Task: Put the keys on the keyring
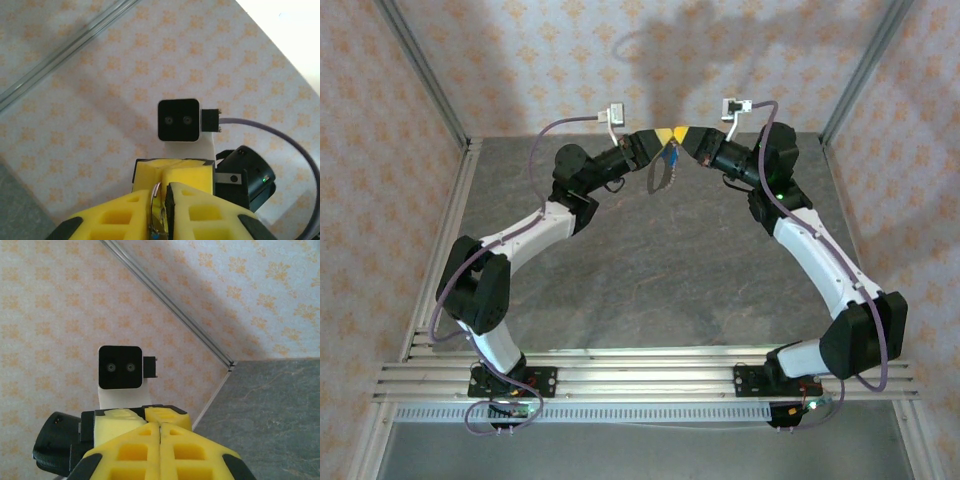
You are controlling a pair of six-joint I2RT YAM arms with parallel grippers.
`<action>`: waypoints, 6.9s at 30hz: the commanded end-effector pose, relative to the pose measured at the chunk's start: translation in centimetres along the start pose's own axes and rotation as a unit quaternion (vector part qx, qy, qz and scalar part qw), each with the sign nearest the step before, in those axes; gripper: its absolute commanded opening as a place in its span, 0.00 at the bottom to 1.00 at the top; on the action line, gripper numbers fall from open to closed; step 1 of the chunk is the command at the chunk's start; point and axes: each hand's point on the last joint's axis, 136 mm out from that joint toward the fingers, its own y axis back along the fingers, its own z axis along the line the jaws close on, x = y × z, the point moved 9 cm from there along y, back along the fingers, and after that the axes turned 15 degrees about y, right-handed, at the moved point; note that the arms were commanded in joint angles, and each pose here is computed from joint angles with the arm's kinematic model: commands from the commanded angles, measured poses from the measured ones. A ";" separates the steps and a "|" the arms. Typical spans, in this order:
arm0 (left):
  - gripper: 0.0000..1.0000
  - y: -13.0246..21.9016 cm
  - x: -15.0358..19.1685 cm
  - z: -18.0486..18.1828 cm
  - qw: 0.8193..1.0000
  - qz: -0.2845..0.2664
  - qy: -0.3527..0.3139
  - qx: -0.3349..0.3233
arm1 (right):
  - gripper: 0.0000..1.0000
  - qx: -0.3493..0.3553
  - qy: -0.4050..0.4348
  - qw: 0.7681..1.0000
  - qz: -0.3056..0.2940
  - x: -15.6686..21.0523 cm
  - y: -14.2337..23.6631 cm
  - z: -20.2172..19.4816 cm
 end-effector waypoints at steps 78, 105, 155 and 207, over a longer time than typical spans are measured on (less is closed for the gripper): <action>0.00 0.8 0.6 -4.0 0.996 -0.057 -0.033 0.052 | 0.21 -0.047 -0.053 0.990 -0.119 2.5 0.1 1.6; 0.00 1.1 0.5 -4.0 0.996 -0.065 -0.035 0.051 | 0.25 0.068 0.001 0.996 -0.054 6.4 4.5 2.2; 0.00 0.9 0.4 -3.6 0.996 -0.073 -0.028 0.050 | 0.00 -0.058 0.057 0.996 0.024 4.7 -3.4 6.7; 0.00 1.8 0.4 -2.0 0.992 -0.124 -0.002 0.037 | 0.33 0.064 -0.058 0.983 -0.163 -0.5 0.9 4.1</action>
